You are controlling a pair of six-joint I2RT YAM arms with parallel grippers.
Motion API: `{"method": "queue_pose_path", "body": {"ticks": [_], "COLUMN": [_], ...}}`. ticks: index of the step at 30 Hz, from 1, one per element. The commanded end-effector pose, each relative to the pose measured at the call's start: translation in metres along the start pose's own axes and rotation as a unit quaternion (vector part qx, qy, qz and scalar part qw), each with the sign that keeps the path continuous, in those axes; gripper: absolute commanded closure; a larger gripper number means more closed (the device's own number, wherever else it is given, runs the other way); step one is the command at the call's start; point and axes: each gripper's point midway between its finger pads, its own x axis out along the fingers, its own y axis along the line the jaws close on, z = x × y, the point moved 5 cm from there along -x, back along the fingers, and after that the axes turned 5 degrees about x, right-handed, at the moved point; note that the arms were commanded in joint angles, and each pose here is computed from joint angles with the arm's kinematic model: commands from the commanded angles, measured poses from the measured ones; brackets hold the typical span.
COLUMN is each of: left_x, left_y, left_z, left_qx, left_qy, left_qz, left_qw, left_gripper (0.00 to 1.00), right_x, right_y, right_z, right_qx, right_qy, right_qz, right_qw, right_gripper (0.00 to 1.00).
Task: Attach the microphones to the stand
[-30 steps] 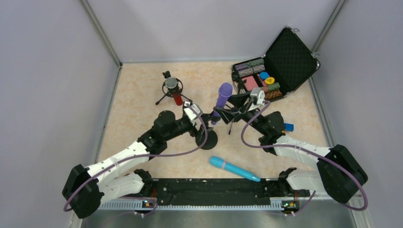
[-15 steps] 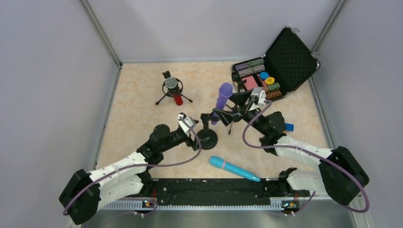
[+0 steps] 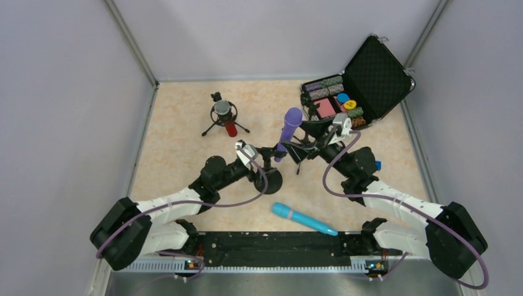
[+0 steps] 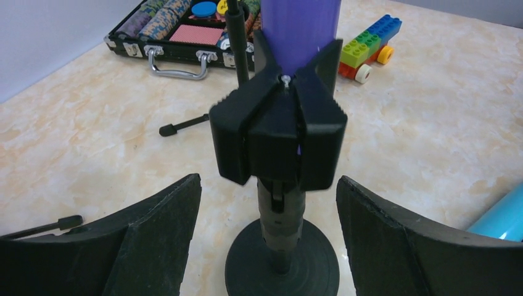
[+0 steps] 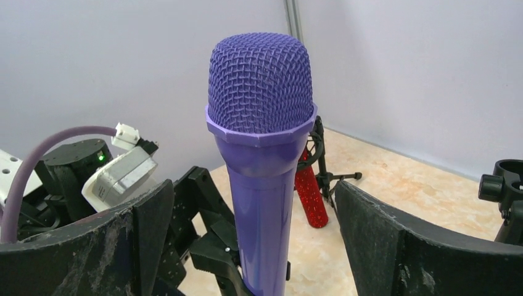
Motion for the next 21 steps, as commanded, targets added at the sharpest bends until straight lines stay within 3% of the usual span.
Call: {"method": "queue_pose_path", "body": {"ticks": [1, 2, 5, 8, 10, 13, 14, 21], "left_x": [0.014, 0.014, 0.015, 0.017, 0.017, 0.016, 0.015, 0.01], "left_y": [0.009, 0.01, 0.012, 0.012, 0.011, 0.01, 0.011, 0.01], "left_z": [0.039, 0.039, 0.043, 0.04, 0.038, 0.037, 0.037, 0.054], "left_qx": [0.021, 0.02, 0.02, 0.026, 0.025, 0.024, 0.024, 0.024], "left_qy": [-0.074, -0.077, -0.087, -0.074, -0.068, -0.067, -0.067, -0.097], "left_qz": [-0.004, -0.004, -0.001, -0.009, -0.016, -0.015, -0.014, -0.014], "left_qw": [0.997, 0.997, 0.996, 0.997, 0.997, 0.997, 0.997, 0.995], "left_gripper": [0.17, 0.19, 0.43, 0.51, 0.62, 0.93, 1.0, 1.0], "right_x": [-0.003, -0.003, -0.004, -0.005, -0.006, -0.008, -0.009, -0.022], "right_y": [0.006, 0.006, 0.005, 0.005, 0.005, 0.004, 0.004, 0.006], "right_z": [0.006, 0.006, 0.004, 0.004, 0.004, 0.005, 0.005, 0.0], "right_qx": [-0.004, -0.004, -0.003, -0.003, -0.004, -0.011, -0.015, -0.044], "right_qy": [-0.015, -0.013, -0.008, -0.007, -0.006, -0.002, 0.0, 0.029], "right_qz": [0.006, 0.005, 0.004, 0.003, 0.001, -0.004, -0.006, -0.004], "right_qw": [1.0, 1.0, 1.0, 1.0, 1.0, 1.0, 1.0, 0.999], "right_gripper": [0.02, 0.02, 0.02, 0.02, 0.02, 0.02, 0.02, 0.05]}}
